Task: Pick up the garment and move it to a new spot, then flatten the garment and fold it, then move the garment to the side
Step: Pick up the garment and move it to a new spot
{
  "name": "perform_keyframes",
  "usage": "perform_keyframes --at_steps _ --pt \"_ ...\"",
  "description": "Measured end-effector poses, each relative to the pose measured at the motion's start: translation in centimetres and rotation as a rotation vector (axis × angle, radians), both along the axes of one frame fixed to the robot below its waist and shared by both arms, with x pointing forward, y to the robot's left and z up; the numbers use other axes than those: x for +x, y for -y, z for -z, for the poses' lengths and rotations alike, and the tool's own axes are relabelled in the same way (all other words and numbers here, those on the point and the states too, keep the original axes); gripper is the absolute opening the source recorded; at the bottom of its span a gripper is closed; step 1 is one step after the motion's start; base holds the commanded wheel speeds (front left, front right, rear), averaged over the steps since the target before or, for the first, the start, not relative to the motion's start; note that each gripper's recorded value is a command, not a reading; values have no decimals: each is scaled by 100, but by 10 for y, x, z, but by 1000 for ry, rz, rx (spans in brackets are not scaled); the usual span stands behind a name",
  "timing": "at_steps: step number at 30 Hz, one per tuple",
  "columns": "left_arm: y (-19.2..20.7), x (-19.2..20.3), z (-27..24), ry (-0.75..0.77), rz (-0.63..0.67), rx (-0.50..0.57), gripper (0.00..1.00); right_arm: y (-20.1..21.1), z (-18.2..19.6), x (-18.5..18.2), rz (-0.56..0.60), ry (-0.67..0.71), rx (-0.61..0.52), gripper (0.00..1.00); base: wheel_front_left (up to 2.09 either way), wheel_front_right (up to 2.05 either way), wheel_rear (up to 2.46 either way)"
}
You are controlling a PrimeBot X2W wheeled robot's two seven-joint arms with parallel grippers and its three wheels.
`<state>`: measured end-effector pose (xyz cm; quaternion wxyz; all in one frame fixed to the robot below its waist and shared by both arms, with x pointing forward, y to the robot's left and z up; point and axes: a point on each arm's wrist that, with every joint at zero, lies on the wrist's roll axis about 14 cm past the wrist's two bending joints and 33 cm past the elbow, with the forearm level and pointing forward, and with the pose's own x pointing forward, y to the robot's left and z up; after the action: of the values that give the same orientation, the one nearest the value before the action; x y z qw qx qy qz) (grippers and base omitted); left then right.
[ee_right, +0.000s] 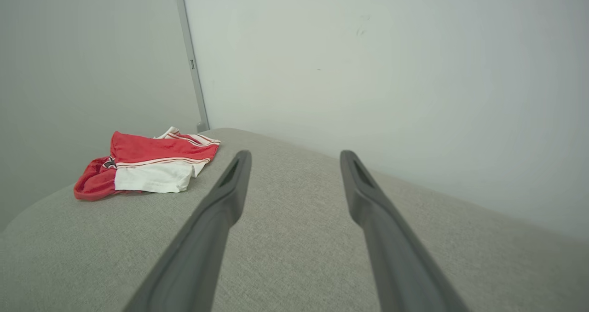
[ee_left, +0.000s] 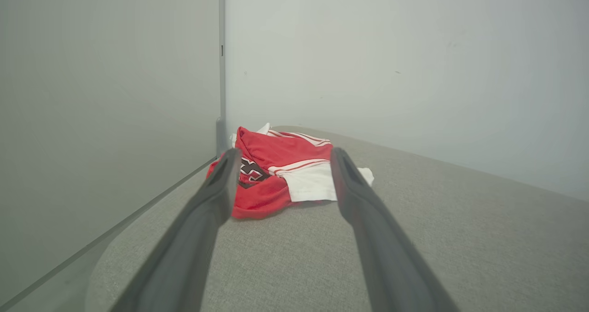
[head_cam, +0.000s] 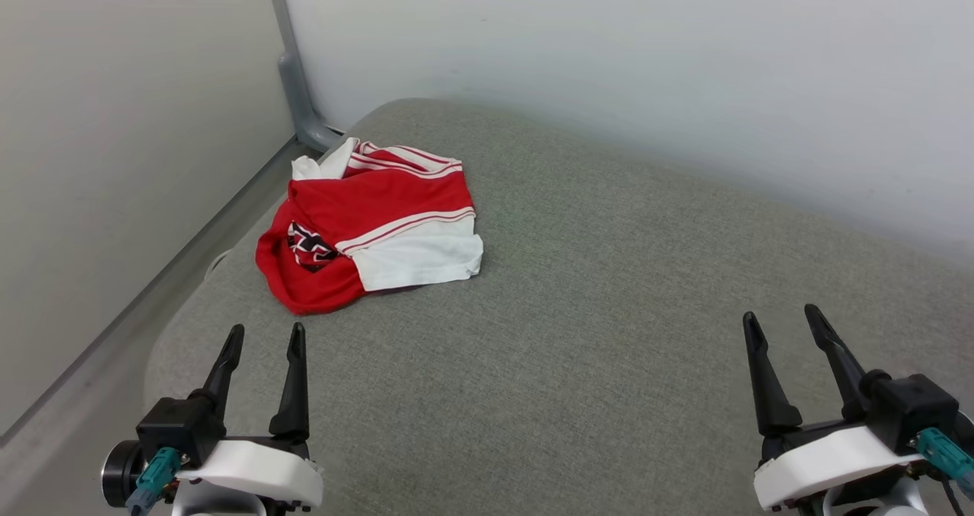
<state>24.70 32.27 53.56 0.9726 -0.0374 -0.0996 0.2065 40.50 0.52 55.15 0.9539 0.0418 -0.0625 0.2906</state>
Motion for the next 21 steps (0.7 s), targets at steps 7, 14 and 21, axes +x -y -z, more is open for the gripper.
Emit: perform_keyframes --at_steps 7,14,21 --pt "-3 -5 1 -5 -12 -1 100 -8 3 0 -23 -2 -8 100 0 0 0" --pt "-2 4 3 -17 -1 -1 100 -6 4 4 -11 4 -24 100 0 0 0" --pt "-9 40 -12 0 20 24 100 -3 6 15 3 2 -44 100 0 0 0"
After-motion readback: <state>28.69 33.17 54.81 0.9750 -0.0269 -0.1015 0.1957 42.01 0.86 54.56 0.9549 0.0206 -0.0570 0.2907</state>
